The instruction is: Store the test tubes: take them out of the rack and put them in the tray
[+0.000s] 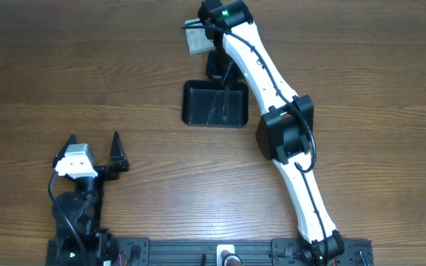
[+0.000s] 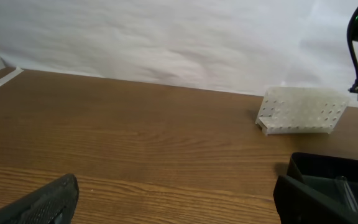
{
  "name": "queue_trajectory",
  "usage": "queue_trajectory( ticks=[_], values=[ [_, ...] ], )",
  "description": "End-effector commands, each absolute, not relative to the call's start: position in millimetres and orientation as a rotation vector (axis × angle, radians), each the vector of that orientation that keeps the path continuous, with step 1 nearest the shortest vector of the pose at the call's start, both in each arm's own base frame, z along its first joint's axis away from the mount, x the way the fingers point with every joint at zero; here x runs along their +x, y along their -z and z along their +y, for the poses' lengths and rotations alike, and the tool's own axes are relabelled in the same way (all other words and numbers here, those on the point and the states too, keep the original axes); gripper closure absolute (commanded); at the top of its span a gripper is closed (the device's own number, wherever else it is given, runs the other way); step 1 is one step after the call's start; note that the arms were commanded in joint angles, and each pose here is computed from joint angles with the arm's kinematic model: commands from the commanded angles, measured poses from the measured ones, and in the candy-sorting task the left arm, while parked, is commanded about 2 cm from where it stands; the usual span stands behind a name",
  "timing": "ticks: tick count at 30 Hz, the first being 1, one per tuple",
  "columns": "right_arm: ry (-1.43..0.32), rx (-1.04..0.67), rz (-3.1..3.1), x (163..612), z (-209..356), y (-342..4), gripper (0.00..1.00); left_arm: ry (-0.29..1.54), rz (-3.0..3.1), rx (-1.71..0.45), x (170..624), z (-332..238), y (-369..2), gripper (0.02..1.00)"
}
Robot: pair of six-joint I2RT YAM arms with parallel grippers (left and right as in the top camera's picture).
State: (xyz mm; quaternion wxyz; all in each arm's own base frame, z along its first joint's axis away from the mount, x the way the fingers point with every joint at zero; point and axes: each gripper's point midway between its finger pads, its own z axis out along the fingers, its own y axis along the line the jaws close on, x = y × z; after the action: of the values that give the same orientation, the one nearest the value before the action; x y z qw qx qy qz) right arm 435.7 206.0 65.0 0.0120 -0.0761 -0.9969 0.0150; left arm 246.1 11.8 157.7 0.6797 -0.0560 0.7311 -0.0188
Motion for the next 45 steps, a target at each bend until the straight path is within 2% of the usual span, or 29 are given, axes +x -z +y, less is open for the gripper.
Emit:
queue_trajectory(
  ticks=[1,22,30,33,36,42,45],
  values=[
    [-0.113,-0.241,-3.086,434.3,202.4,-48.2,0.921,0.038,1.644,-0.107,245.9,10.7,-156.4,0.02],
    [-0.226,-0.191,-3.028,420.5,200.4,-8.7,0.899,0.038,1.644,-0.107,245.9,10.7,-156.4,0.02],
    [-0.218,-0.186,-3.038,422.0,203.4,-7.2,0.706,0.038,1.644,-0.107,245.9,10.7,-156.4,0.023],
    [-0.217,-0.183,-3.039,421.8,204.1,-7.8,0.7,0.038,1.644,-0.107,245.9,10.7,-156.4,0.02],
    [-0.209,-0.184,-3.049,422.7,204.7,-13.3,0.7,0.038,1.644,-0.107,246.0,10.7,-156.2,0.02],
    [-0.164,-0.199,-3.102,427.6,199.8,-48.5,0.684,0.038,1.644,-0.107,246.0,10.6,-156.4,0.02],
    [-0.14,-0.196,-3.13,426.9,196.1,-72.5,0.627,0.038,1.644,-0.107,245.9,10.7,-156.4,0.02]
  ],
)
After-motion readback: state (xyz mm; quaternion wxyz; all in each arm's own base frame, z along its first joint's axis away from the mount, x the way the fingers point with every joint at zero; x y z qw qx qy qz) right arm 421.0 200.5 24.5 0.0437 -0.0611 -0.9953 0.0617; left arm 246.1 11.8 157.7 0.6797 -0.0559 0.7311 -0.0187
